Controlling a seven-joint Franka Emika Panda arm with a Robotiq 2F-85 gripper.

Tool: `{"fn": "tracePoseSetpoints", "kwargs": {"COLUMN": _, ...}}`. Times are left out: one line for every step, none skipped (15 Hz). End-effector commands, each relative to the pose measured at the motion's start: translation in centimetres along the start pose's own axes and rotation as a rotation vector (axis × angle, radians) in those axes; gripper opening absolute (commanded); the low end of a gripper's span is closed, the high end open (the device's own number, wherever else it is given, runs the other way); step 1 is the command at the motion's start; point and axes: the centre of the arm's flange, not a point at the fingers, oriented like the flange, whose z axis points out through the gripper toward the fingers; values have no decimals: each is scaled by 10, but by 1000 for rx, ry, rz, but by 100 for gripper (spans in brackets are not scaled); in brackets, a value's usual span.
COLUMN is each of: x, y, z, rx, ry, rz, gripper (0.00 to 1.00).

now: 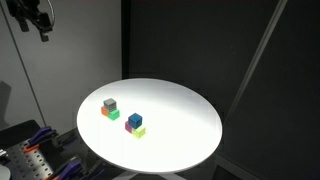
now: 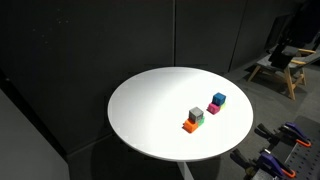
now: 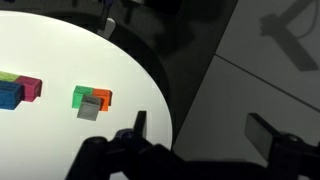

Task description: Put the grey block on the table

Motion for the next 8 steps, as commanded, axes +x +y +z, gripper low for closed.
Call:
{"fn": "tracePoseSetpoints", "kwargs": {"x": 7, "y": 6, "z": -2, "rx": -33, "ry": 24, "rz": 0, "gripper": 100}}
{"fn": "tracePoseSetpoints", "kwargs": {"x": 9, "y": 7, "z": -3, "rx": -42, "ry": 32, "rz": 3, "gripper": 100}}
{"fn": "tracePoseSetpoints", "kwargs": {"x": 11, "y": 9, "z": -3, "rx": -53, "ry": 39, "rz": 6, "gripper": 100}}
{"fn": "tracePoseSetpoints", "kwargs": {"x": 14, "y": 12, "z": -4, "rx": -67, "ry": 49, "rz": 9, "gripper": 100}}
{"fn": "tracePoseSetpoints", "kwargs": {"x": 17, "y": 15, "z": -4, "rx": -84, "ry": 62, "rz": 12, "gripper": 100}}
{"fn": "tracePoseSetpoints", "kwargs": {"x": 20, "y": 17, "z": -4, "rx": -101, "ry": 71, "rz": 14, "gripper": 100}}
{"fn": "tracePoseSetpoints", "kwargs": {"x": 24, "y": 20, "z": -5, "rx": -120, "ry": 81, "rz": 17, "gripper": 100}}
{"fn": "tracePoseSetpoints", "kwargs": {"x": 28, "y": 24, "z": -4, "rx": -144, "ry": 88, "rz": 20, "gripper": 100}}
